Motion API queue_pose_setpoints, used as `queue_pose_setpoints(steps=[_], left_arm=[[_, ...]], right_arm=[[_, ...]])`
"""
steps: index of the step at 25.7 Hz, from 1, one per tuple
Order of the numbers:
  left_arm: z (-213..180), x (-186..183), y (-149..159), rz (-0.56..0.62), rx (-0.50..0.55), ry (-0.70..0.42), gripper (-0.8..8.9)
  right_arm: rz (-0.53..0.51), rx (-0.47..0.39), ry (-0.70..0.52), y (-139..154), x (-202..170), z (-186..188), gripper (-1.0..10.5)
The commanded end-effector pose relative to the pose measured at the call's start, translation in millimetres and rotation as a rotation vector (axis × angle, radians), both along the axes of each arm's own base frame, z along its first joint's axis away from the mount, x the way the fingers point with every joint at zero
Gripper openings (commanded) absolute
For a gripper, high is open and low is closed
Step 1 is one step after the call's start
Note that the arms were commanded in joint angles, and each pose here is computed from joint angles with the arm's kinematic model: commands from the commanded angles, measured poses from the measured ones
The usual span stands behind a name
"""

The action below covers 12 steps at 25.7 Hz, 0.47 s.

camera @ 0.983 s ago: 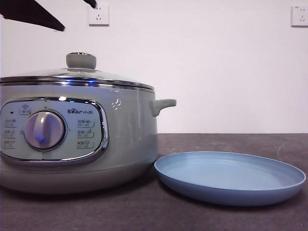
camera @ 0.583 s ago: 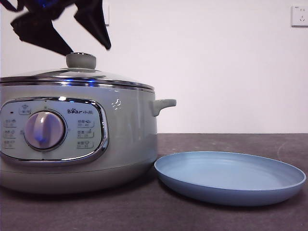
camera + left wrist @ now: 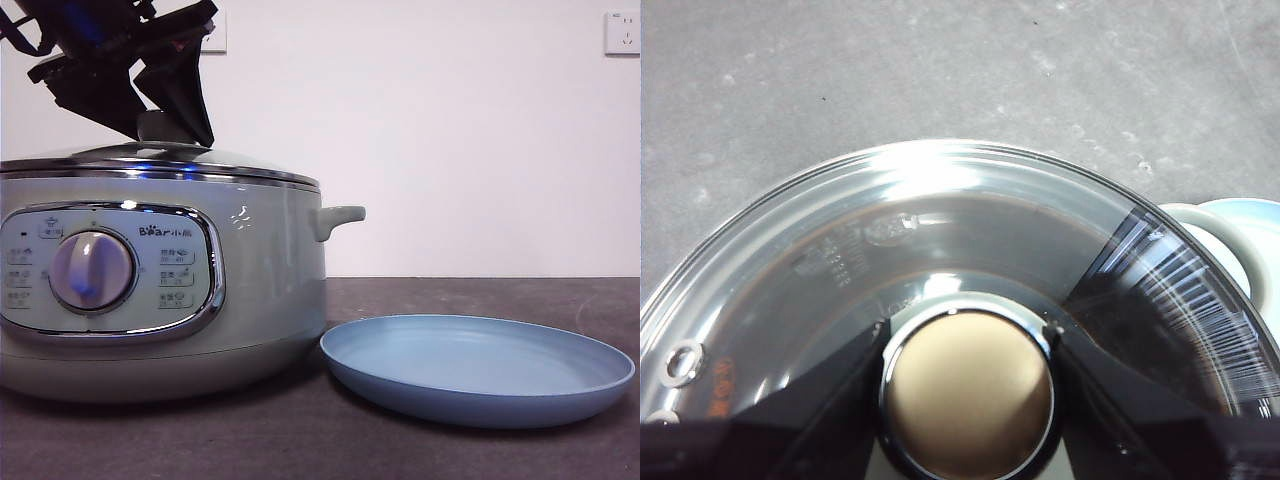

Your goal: Take the potato out from the steamer,put the potato on the plate,close the lid

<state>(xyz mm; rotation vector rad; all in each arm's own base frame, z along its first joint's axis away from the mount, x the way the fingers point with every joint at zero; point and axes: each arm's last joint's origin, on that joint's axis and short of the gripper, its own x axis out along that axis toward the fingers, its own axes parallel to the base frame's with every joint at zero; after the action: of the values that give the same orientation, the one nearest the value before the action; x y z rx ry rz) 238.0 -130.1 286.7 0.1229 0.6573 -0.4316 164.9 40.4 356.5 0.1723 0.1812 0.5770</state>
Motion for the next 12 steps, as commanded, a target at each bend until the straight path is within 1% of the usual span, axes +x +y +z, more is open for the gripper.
queue_pose_setpoints(steps=[1, 3, 6, 8, 12], left_arm=[[5, 3, 1, 0.013, 0.004, -0.026, -0.08], [25, 5, 0, 0.011, -0.015, -0.065, -0.08], [67, 6, -1, 0.007, -0.062, -0.147, -0.08], [96, 3, 0, -0.017, -0.055, -0.218, -0.08], [145, -13, 9, -0.029, -0.074, -0.307, -0.08]], right_arm=[[0.001, 0.007, -0.008, 0, 0, 2, 4.4], [0.001, 0.007, -0.008, 0, 0, 2, 4.4], [0.004, 0.008, -0.011, 1, 0, 3, 4.4], [0.014, 0.008, -0.026, 2, -1, 6, 4.4], [0.062, -0.004, -0.091, 9, -6, 29, 4.4]])
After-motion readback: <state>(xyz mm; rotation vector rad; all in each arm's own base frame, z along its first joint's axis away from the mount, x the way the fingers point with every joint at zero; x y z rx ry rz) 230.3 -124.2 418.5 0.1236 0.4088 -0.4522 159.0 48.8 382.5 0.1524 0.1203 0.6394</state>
